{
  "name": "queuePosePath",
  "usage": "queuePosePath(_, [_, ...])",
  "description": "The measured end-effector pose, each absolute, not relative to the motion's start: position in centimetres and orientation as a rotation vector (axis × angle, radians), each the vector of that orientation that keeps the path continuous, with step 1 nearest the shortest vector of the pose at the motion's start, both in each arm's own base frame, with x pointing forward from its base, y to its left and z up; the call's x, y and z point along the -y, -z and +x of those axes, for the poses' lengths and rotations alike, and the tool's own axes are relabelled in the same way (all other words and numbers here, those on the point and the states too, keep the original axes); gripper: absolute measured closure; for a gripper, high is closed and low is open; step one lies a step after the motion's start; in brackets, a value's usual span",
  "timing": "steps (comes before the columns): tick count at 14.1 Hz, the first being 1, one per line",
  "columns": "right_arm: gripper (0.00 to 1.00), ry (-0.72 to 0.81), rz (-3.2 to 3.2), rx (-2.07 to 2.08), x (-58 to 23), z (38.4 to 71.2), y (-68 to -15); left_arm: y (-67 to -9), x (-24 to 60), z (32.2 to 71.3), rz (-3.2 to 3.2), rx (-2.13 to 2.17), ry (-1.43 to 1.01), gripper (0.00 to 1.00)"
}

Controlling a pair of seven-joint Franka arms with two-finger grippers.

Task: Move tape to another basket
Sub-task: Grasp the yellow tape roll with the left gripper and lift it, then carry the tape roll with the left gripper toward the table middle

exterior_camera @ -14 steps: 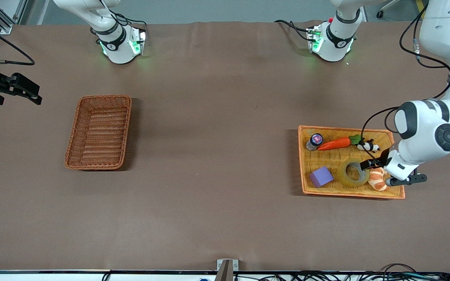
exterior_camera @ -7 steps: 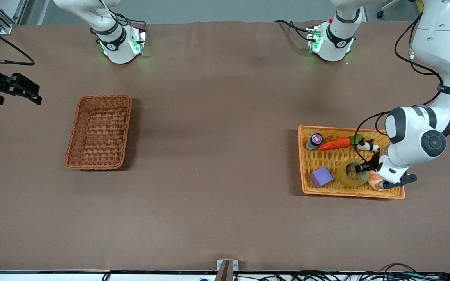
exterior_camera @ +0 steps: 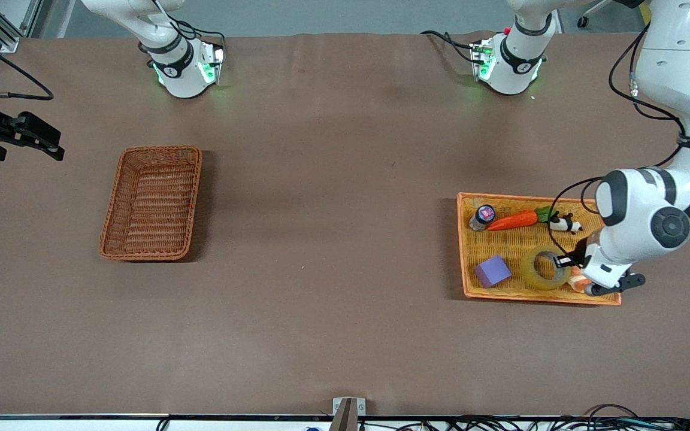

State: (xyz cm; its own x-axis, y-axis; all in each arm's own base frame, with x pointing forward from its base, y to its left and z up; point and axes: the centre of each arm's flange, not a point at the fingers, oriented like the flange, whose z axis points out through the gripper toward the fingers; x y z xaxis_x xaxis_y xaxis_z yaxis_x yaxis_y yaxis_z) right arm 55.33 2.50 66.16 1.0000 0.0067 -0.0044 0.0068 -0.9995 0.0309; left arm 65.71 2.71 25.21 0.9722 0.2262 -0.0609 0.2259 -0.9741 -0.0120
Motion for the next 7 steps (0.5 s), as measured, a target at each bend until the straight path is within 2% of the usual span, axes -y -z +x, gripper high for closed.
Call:
queuePosePath(4, [0.00, 0.007, 3.111, -0.011, -2.5, 55.3, -66.2, -36.4, 1.7, 68.5, -3.140, 0.287, -0.124, 0.79])
queuePosePath(7, [0.00, 0.006, 3.111, -0.014, -2.6, 55.3, -66.2, -41.8, 10.9, 67.3, -3.204, 0.181, -0.073, 0.79])
